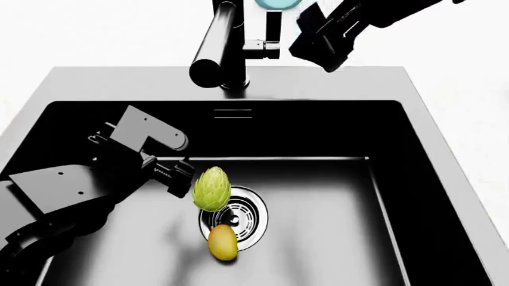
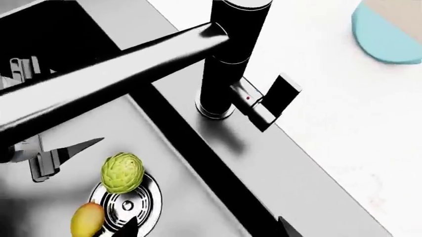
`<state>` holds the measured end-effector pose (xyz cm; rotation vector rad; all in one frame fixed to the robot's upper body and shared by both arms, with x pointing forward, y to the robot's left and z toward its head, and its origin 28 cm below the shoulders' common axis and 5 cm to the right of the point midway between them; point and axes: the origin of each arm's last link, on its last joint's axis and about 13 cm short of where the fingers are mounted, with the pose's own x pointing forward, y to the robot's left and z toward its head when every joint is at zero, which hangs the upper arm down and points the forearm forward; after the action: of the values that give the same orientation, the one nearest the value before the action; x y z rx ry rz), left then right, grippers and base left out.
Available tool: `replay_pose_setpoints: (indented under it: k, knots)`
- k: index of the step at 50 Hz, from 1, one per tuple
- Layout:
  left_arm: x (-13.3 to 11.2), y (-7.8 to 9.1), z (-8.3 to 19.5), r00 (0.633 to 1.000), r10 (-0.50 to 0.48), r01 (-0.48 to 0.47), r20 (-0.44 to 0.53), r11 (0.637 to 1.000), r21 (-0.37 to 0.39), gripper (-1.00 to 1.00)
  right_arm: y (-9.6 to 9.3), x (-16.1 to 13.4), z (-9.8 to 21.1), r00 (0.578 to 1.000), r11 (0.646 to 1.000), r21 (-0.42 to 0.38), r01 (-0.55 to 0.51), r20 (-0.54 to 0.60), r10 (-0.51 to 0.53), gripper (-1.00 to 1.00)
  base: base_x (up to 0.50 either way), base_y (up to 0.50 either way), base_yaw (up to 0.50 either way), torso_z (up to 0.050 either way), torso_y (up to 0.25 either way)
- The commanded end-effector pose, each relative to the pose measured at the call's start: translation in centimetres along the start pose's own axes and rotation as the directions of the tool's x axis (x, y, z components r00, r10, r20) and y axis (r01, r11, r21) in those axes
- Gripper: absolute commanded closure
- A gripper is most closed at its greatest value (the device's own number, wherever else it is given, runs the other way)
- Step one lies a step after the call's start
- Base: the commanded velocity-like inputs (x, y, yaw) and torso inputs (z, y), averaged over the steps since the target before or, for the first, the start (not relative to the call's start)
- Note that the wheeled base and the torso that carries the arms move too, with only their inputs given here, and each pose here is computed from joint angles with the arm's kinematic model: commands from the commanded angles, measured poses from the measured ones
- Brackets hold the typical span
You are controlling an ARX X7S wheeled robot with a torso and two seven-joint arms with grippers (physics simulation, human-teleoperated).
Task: Pick up the fruits and vegetables and place them in the sink. Turn on the sink faucet to wash them. Then turn the sink off and put them in the tray.
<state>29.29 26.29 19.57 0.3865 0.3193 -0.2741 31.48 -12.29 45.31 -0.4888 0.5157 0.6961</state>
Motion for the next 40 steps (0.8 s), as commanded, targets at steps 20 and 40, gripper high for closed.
replay_pose_setpoints:
  k: [20,40]
  knots:
    - [-0.2,-0.2,0.2,1.0,0.005,-0.005,-0.007,1.0,0.01,-1.0,5.6,2.4,-4.1,0.848,0.86,-0.082,-0.504,-0.237,0.474,-1.0,0.0,0.0,0.0,0.0,0.0]
    - [-0.3,0.0,0.2,1.0,0.005,-0.005,-0.012,1.0,0.007,-1.0,6.6,8.1,-5.1,0.749,0.764,-0.067,-0.642,-0.267,0.607,-1.0,0.0,0.0,0.0,0.0,0.0]
